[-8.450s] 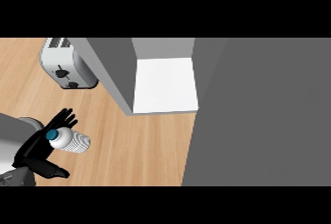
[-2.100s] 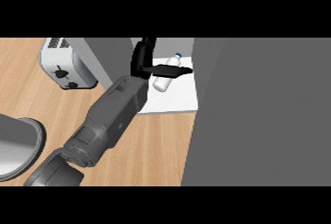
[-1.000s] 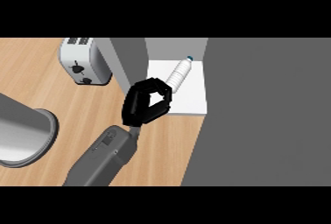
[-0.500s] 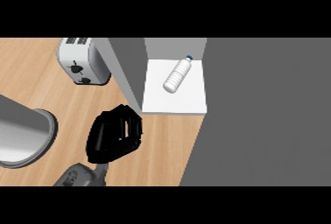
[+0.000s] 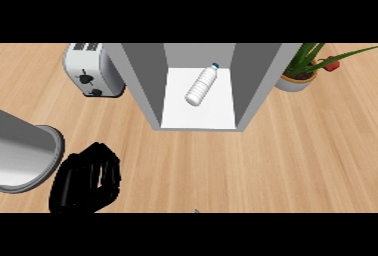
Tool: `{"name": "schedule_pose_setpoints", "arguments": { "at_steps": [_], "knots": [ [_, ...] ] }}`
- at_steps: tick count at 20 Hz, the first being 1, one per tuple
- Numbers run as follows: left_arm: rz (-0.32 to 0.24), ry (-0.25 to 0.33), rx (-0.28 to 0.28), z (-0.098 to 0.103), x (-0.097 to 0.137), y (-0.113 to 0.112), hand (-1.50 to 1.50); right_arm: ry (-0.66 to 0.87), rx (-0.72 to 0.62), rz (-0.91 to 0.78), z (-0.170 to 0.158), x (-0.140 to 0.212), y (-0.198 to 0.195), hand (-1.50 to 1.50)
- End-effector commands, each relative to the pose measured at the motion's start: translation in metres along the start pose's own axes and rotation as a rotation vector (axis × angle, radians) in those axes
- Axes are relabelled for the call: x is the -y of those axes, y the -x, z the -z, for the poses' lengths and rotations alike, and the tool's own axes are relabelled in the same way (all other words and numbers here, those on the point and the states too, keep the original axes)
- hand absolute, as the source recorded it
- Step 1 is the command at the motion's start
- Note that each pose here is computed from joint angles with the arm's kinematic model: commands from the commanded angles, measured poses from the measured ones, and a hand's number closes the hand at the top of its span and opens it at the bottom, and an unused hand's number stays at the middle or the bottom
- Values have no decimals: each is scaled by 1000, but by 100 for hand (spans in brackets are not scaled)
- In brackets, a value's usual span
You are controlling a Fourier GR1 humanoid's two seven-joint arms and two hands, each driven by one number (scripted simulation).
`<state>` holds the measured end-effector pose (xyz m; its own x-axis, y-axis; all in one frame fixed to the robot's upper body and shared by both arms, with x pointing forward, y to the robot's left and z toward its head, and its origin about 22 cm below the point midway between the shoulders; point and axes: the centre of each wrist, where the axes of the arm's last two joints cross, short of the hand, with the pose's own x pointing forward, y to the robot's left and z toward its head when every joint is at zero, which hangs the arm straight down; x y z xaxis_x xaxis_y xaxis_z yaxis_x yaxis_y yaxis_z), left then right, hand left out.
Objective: Pick up the bottled water, place it into the cabinet and close the cabinet
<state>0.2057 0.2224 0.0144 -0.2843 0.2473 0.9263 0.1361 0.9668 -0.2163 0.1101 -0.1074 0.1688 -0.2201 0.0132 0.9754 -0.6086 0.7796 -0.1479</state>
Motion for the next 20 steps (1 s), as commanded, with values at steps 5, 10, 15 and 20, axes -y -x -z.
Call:
{"name": "schedule_pose_setpoints", "arguments": {
  "at_steps": [5,10,15,20],
  "knots": [
    [-7,-29,25,-20,-35,-15,150,-119,122,-122,44,-35,-11,150],
    [-9,-40,22,-27,-47,-24,150,-13,123,-120,59,-43,-8,150],
    [-7,-33,20,-24,-62,-24,150,89,85,-80,85,-14,-21,150],
    [2,-3,19,-33,-74,-46,150,204,51,-24,131,14,-21,150]
  ]
}}
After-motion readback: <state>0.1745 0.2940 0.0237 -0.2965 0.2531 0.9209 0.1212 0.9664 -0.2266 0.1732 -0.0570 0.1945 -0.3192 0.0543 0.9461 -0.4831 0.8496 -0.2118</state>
